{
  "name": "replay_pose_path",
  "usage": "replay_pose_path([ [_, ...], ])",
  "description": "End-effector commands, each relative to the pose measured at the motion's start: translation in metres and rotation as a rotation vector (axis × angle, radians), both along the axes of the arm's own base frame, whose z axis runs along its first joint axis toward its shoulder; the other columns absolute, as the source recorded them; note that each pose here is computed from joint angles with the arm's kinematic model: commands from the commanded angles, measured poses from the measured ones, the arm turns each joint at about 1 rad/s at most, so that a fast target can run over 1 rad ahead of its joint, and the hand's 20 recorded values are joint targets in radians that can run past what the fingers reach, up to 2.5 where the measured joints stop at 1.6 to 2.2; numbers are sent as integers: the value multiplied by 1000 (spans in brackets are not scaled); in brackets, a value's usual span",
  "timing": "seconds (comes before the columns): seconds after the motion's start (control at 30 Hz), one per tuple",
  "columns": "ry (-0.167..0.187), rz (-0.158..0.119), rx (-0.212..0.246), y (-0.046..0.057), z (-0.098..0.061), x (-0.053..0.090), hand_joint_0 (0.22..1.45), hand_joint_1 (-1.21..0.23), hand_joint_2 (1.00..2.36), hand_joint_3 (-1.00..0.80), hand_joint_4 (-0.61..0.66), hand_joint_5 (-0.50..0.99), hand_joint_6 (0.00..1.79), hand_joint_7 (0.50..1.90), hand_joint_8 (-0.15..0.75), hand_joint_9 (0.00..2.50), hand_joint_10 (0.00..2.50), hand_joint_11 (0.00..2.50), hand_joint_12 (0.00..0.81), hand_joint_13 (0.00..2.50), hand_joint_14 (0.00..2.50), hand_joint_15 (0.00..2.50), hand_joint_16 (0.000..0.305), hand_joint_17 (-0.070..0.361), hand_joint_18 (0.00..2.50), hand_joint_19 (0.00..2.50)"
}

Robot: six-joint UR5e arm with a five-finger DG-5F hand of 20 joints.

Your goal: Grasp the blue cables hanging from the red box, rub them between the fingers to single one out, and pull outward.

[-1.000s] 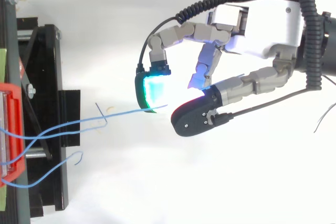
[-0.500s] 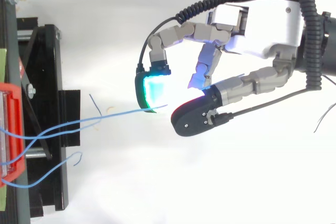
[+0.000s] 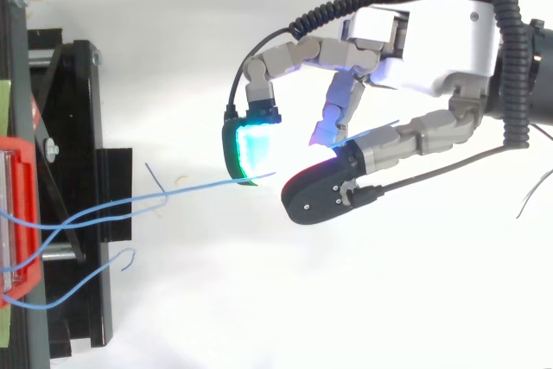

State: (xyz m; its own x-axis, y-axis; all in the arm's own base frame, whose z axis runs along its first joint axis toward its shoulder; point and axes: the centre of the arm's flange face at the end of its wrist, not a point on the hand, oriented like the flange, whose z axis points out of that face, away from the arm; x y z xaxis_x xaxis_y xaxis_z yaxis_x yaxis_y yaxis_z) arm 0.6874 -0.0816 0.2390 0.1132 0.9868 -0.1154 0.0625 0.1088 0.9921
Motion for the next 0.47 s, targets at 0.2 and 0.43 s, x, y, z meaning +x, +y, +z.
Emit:
replay_pose_path([
  [0.2, 0, 0, 0, 0, 0, 0, 584, -736, 1008, -5, -91, 87, 604, 1539, 383, 1344, 2, 28, 463, 1272, 10, 263, 61, 138, 1267, 444],
  [0.43, 0, 0, 0, 0, 0, 0, 585, -736, 1008, -9, -92, 87, 604, 1533, 380, 1351, 0, 25, 464, 1269, 10, 254, 61, 138, 1267, 442],
])
